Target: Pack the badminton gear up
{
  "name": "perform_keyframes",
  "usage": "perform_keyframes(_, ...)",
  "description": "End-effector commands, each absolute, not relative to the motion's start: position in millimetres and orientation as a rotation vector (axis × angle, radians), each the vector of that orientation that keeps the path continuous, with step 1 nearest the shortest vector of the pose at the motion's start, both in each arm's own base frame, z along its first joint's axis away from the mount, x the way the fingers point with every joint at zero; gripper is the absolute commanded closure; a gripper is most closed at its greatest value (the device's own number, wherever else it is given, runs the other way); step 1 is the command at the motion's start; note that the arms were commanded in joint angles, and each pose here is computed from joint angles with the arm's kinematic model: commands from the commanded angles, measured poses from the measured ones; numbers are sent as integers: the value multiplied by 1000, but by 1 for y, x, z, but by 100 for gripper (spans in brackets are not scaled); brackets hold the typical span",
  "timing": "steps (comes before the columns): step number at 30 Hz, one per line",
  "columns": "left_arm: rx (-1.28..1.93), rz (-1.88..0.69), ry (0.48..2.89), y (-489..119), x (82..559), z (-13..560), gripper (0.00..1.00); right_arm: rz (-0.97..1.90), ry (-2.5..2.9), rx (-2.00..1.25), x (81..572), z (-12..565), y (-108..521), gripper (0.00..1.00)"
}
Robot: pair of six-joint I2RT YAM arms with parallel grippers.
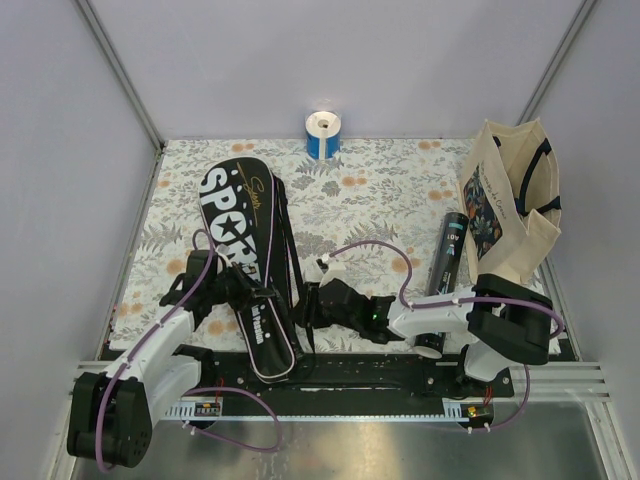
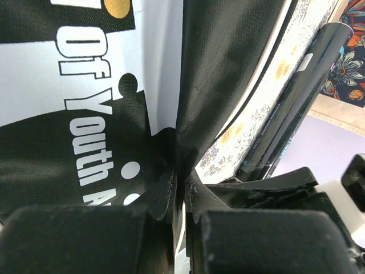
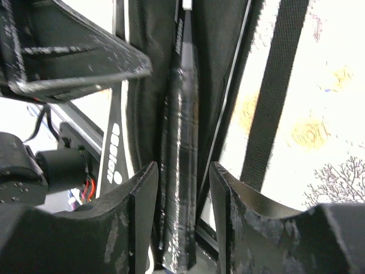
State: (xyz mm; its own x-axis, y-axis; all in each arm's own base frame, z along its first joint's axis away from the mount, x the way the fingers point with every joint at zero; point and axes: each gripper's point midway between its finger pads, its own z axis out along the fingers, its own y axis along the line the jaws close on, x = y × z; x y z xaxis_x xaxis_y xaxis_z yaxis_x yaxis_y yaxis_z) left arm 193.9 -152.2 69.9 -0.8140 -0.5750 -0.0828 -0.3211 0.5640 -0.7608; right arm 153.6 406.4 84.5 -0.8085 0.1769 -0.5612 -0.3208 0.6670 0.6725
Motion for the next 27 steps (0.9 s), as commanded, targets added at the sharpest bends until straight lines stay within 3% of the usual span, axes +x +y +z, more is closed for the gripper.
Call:
perform_keyframes(1, -689, -1154, 2443, -157, 203, 86, 100, 1154, 2341, -193, 134, 79, 408, 50)
perform_keyframes(4, -698, -1157, 2440, -158, 203, 85, 100, 1263, 2342, -189, 127, 76, 423, 53)
perform_keyframes(11, -758, -1219, 2396, -161, 200, 82, 100, 1452, 2311, -114, 128, 78, 461, 75)
perform_keyframes(14, -783, -1216, 2382, -159, 200, 79, 100, 1475, 2270, -59, 136, 84, 466, 80)
perform_keyframes(23, -783, -1087, 2437, -149, 198, 62, 100, 1568, 2186, 42, 142, 95, 472, 77)
perform_keyframes(26, -797, -1060, 2458, -147, 200, 58, 99, 1526, 2221, 46, 133, 76, 472, 68)
perform_keyframes(27, -784, -1061, 2459, -148, 203, 61, 94, 1500, 2231, 44, 130, 71, 470, 64)
